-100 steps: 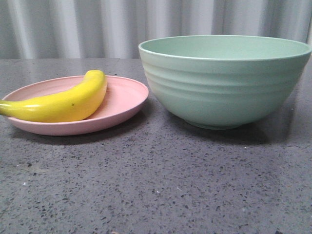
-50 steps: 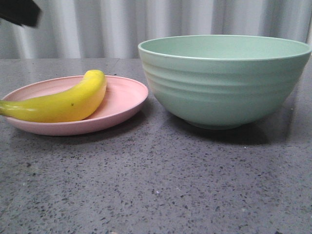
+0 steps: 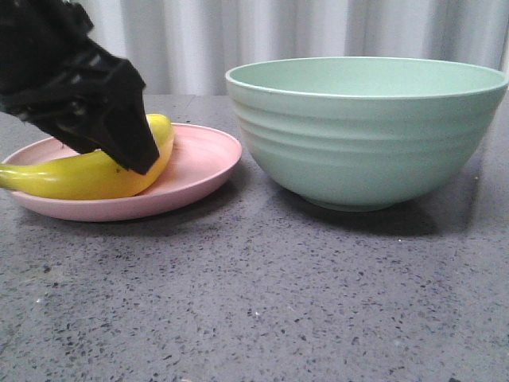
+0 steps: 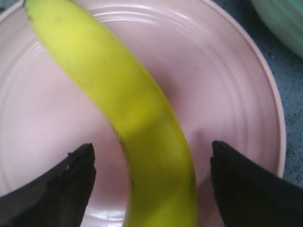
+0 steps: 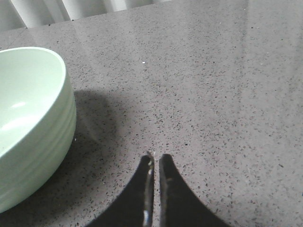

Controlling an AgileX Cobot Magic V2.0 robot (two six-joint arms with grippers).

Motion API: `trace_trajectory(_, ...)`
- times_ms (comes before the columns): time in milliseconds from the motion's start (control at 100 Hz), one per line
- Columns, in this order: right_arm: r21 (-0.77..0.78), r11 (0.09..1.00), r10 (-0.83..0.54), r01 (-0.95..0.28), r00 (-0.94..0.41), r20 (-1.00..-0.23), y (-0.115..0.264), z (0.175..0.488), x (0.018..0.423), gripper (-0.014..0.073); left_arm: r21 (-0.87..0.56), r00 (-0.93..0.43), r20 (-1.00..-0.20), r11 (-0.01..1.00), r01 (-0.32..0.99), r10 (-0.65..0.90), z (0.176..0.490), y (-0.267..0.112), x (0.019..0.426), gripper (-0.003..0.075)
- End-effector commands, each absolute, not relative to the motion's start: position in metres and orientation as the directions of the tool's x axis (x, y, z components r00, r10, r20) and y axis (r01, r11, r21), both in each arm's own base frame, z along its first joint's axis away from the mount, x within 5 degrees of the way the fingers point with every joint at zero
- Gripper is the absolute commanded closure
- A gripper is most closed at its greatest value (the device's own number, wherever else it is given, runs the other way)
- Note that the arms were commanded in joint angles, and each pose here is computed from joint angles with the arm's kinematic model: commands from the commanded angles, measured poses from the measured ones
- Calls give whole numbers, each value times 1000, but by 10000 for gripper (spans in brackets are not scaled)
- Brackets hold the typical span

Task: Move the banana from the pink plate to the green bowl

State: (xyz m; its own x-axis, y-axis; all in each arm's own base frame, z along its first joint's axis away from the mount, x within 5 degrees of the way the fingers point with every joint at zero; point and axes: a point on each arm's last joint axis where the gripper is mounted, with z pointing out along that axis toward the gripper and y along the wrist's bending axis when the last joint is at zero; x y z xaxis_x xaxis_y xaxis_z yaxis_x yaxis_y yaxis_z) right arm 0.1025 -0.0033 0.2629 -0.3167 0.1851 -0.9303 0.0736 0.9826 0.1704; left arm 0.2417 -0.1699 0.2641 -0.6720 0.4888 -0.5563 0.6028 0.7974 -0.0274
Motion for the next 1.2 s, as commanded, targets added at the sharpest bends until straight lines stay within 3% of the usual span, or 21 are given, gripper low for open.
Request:
trace_trajectory(0, 167, 983, 182, 81, -235, -955, -6, 277, 106, 657, -36, -631, -636, 800, 599, 444, 279, -177, 248, 248)
trace_trajectory(210, 167, 983, 182, 81, -235, -955, -6, 277, 106, 657, -36, -639, -624, 800, 599, 450, 274, -178, 250, 254)
trace_trajectory(530, 168, 983, 182, 80, -242, -953, -5, 276, 106, 657, -35, -634, -632, 800, 598, 446, 274, -179, 251, 451)
trace_trajectory(750, 170, 984, 180, 61, -280, -943, -3, 275, 106, 657, -34, -622, -649, 800, 598, 437, 279, -180, 252, 481)
trace_trajectory(1090, 80, 989, 31, -122, -357, -934, 14, 326, 119, 652, -44, -506, -789, 789, 613, 349, 345, -176, 241, 479)
trace_trajectory(1190, 84, 979, -4, -183, -435, -901, 23, 342, 136, 581, -42, -464, -815, 762, 646, 348, 359, -182, 229, 479)
